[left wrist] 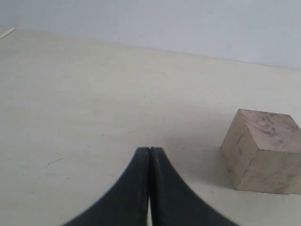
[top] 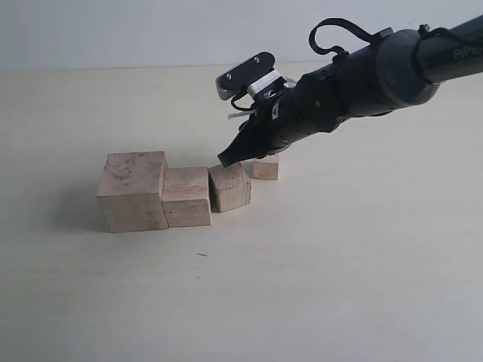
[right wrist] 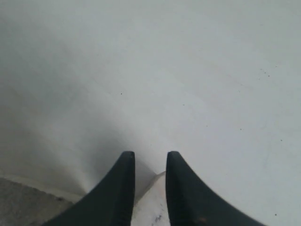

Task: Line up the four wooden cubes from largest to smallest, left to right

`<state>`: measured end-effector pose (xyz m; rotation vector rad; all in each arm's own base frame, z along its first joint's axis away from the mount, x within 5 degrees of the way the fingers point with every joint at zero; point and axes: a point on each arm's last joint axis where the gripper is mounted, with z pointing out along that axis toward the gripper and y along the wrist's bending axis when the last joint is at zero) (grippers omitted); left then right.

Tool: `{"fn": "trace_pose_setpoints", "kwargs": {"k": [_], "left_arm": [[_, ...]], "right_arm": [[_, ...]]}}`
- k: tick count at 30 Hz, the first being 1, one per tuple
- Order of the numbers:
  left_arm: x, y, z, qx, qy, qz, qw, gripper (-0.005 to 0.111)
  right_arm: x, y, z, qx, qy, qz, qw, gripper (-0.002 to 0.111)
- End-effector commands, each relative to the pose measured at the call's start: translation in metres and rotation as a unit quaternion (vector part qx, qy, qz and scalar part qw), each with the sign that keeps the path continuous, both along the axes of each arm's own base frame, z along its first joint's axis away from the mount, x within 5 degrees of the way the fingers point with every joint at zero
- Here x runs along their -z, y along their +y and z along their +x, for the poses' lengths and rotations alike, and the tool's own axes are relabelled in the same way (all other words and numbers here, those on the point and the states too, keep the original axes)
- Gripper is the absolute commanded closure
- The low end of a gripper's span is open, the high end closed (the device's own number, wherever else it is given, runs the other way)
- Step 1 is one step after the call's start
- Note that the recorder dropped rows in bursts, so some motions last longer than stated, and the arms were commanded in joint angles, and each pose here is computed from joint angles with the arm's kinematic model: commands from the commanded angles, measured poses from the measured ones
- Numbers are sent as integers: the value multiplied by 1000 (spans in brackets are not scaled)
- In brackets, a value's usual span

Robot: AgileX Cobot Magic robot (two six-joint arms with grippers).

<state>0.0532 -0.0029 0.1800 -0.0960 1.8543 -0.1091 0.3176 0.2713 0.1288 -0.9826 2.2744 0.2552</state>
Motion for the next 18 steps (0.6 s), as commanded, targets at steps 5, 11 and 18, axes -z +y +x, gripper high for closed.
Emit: {"fn": "trace_pose_setpoints", "kwargs": {"k": [5, 11, 18], "left_arm": [[-1, 0, 0, 3, -7, 2, 1000, 107], [-1, 0, 0, 3, -7, 2, 1000, 107], [-1, 0, 0, 3, -7, 2, 1000, 107]], "right_arm": [[0, 5, -4, 4, 11, 6, 1000, 84], [0, 15, -14, -15, 13, 2, 1000, 84], [3, 13, -17, -15, 32, -16, 999, 84]]}}
